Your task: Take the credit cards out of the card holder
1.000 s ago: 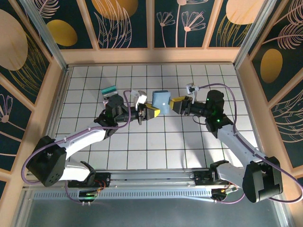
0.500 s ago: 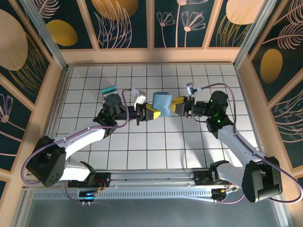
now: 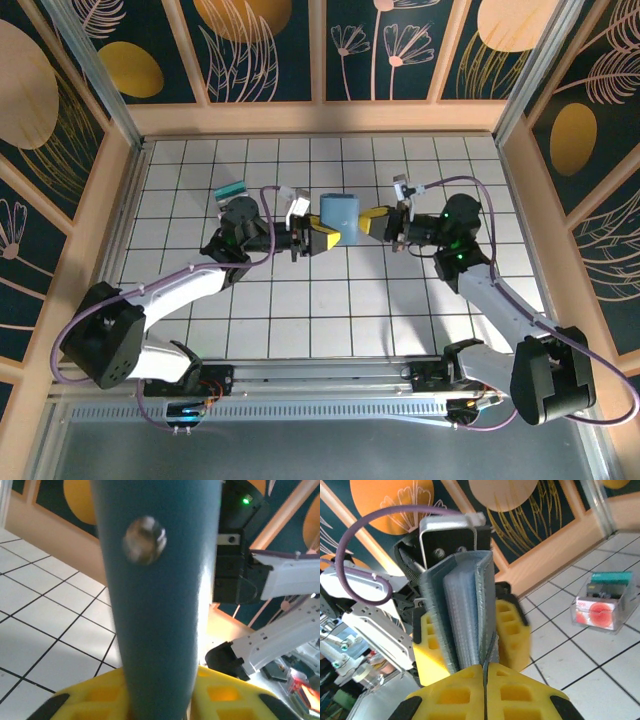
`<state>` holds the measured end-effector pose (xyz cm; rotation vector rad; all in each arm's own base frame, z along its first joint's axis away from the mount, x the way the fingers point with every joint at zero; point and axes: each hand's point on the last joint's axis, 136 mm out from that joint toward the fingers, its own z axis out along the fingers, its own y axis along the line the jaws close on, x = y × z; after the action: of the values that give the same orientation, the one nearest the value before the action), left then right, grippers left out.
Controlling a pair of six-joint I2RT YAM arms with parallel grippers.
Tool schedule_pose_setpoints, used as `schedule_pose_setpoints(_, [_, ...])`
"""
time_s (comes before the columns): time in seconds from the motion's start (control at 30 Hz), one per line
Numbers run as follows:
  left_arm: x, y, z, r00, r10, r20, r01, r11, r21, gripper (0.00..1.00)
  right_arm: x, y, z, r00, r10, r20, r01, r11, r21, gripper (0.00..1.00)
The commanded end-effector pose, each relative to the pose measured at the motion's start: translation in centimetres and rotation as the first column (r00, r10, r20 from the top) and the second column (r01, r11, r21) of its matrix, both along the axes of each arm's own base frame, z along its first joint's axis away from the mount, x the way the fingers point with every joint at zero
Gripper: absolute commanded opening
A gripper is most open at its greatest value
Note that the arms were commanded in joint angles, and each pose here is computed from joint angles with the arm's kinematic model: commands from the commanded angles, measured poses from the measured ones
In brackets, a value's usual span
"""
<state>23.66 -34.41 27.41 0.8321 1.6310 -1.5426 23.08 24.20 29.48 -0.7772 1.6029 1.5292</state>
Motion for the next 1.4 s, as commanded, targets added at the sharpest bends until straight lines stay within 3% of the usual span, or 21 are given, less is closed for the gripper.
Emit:
schedule_pose_setpoints(0.0, [0.7,-0.4,1.9,0.999,0.021,0.037,-0.019,0.999,-0.047,0.58,-0.2,0.0,0.1,1.0,-0.021,0.012,0.022,1.0,-0.011,0.0])
schedule_pose_setpoints(0.27, [1.5,-0.8,1.7,0.999,0.039,-0.004,-0.04,0.998,-0.054,0.75,1.4,-0.6,-0.4,0.99,-0.143,-0.017,0.143,0.989,-0.038,0.0])
schedule_pose_setpoints(0.4, [2.1,-0.9,1.2,0.998,0.062,-0.032,-0.063,0.997,-0.036,0.94,2.3,-0.9,-0.5,0.979,-0.202,-0.03,0.201,0.978,-0.05,0.0])
schedule_pose_setpoints(0.53, [2.9,-0.9,0.7,0.994,0.098,-0.049,-0.099,0.995,-0.017,0.99,2.7,-1.2,-0.5,0.971,-0.235,-0.039,0.233,0.971,-0.059,0.0])
schedule_pose_setpoints(1.2, [6.4,-1.1,-1.5,0.965,0.25,-0.082,-0.241,0.965,0.102,0.95,3.6,-1.3,-0.4,0.959,-0.277,-0.06,0.274,0.96,-0.061,0.0])
schedule_pose_setpoints(1.37, [6.7,-1.1,-1.5,0.963,0.259,-0.079,-0.25,0.962,0.106,0.81,3.6,-1.4,-0.5,0.957,-0.282,-0.061,0.278,0.958,-0.062,0.0])
